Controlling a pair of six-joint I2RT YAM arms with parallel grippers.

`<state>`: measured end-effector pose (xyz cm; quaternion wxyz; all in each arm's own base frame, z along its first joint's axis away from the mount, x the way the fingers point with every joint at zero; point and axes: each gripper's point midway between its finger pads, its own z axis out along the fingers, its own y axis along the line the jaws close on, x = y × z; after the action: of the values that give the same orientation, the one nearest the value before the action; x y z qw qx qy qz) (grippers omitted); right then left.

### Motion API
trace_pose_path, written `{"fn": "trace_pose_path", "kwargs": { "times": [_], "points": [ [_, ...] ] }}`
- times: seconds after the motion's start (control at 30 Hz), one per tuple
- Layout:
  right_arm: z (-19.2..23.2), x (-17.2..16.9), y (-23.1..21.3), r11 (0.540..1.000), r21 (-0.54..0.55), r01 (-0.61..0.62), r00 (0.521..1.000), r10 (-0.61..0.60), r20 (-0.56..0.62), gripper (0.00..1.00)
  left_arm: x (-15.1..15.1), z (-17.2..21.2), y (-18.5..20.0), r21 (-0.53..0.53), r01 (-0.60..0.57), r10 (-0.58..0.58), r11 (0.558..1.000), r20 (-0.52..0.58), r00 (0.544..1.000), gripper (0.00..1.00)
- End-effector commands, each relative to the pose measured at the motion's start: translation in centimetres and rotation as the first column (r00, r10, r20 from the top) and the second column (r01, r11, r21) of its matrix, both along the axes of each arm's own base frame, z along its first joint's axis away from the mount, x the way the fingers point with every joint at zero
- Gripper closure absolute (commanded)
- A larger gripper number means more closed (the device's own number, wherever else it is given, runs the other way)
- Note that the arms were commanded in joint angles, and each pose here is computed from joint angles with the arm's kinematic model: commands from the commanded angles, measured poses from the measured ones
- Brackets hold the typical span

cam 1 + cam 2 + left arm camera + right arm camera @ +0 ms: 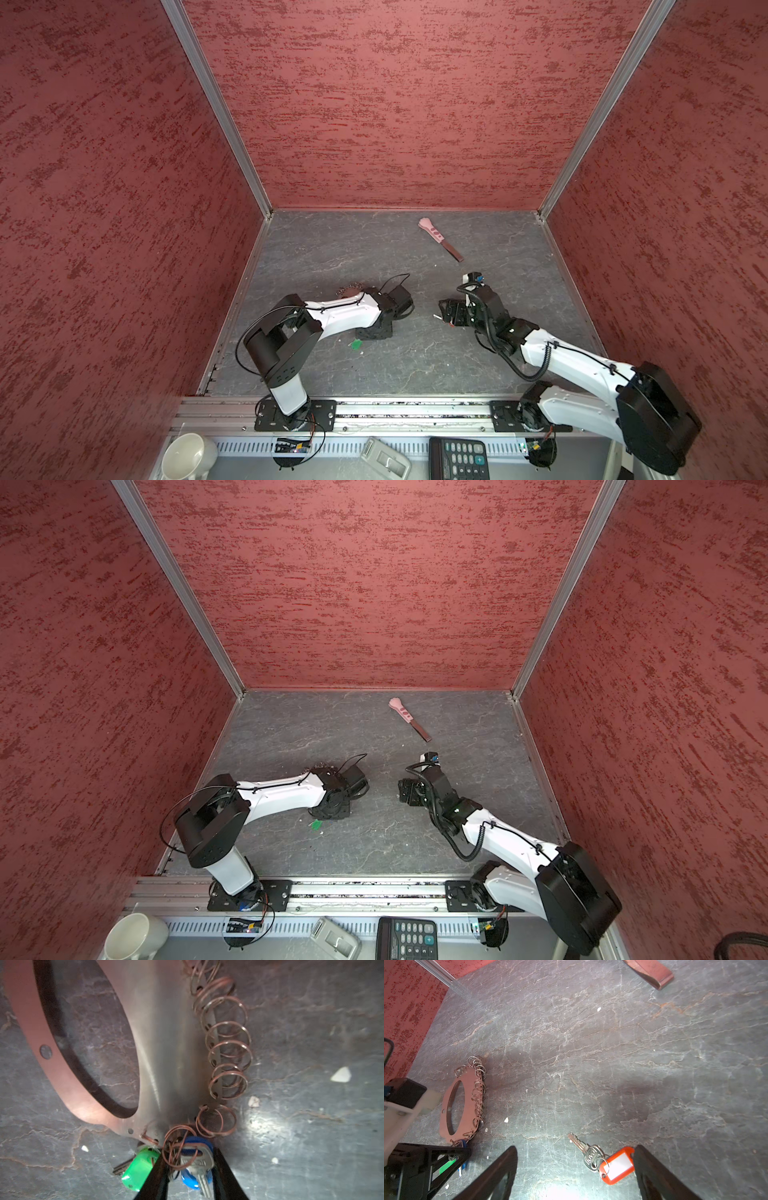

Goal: Put the keys on the keyring

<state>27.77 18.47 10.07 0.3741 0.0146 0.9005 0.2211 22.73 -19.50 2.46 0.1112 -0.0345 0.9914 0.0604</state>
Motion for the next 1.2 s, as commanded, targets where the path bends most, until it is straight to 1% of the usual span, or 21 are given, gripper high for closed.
{"fn": "trace_pose_path", "kwargs": {
  "times": [0.0,0.13,0.23,0.53,0.57,0.67,0.77,0.83,0.9,0.97,1.03,1.1,1.17],
  "points": [
    [1.4,0.7,0.5,0.999,0.028,0.017,1.000,-0.018,0.019,0.11,1.8,0.6,-3.1,-0.056,0.087,-0.084,0.995,0.057,0.995,0.69],
    [1.1,0.6,0.1,1.000,0.013,0.028,1.000,-0.029,0.013,0.11,2.5,1.5,-4.5,-0.086,0.129,-0.122,0.988,0.087,0.989,0.71],
    [1.0,0.5,0.0,0.999,0.008,0.033,0.999,-0.033,0.008,0.10,2.3,1.8,-3.9,-0.090,0.124,-0.114,0.988,0.102,0.988,0.71],
    [0.9,1.1,0.7,1.000,0.012,0.023,1.000,-0.023,0.002,0.08,-0.3,1.2,0.1,-0.134,-0.005,0.017,0.991,0.093,0.996,0.76],
    [0.8,1.2,0.8,1.000,0.013,0.020,1.000,-0.020,-0.002,0.06,-0.4,1.2,0.5,-0.143,-0.025,0.038,0.989,0.093,0.995,0.75],
    [0.7,1.4,1.1,1.000,0.013,0.018,1.000,-0.018,-0.010,0.05,-0.7,1.3,1.0,-0.199,-0.057,0.077,0.978,0.098,0.992,0.71],
    [0.8,1.4,1.1,1.000,0.016,0.017,1.000,-0.017,-0.008,0.05,-0.4,1.8,1.6,-0.236,-0.087,0.114,0.968,0.105,0.988,0.70],
    [1.0,1.4,1.1,1.000,0.021,0.018,1.000,-0.018,-0.004,0.05,0.2,2.9,1.1,-0.254,-0.055,0.093,0.966,0.140,0.986,0.68],
    [1.1,1.4,1.1,1.000,0.024,0.020,1.000,-0.020,0.000,0.05,1.0,4.4,0.1,-0.265,-0.003,0.053,0.964,0.184,0.981,0.62],
    [1.1,1.3,1.1,0.999,0.027,0.021,1.000,-0.021,-0.001,0.05,1.8,5.4,-0.6,-0.256,0.028,0.025,0.966,0.202,0.979,0.56],
    [1.0,1.3,1.0,0.999,0.027,0.022,1.000,-0.022,-0.002,0.05,2.7,5.7,-1.1,-0.220,0.037,0.007,0.975,0.197,0.980,0.53],
    [0.9,1.3,1.0,0.999,0.025,0.023,1.000,-0.023,-0.004,0.05,3.4,5.5,-1.5,-0.174,0.043,-0.011,0.984,0.181,0.983,0.50],
    [0.8,1.2,0.9,0.999,0.024,0.023,1.000,-0.023,-0.007,0.05,3.8,4.6,-1.2,-0.104,0.019,-0.004,0.994,0.141,0.990,0.49]
  ]
}}
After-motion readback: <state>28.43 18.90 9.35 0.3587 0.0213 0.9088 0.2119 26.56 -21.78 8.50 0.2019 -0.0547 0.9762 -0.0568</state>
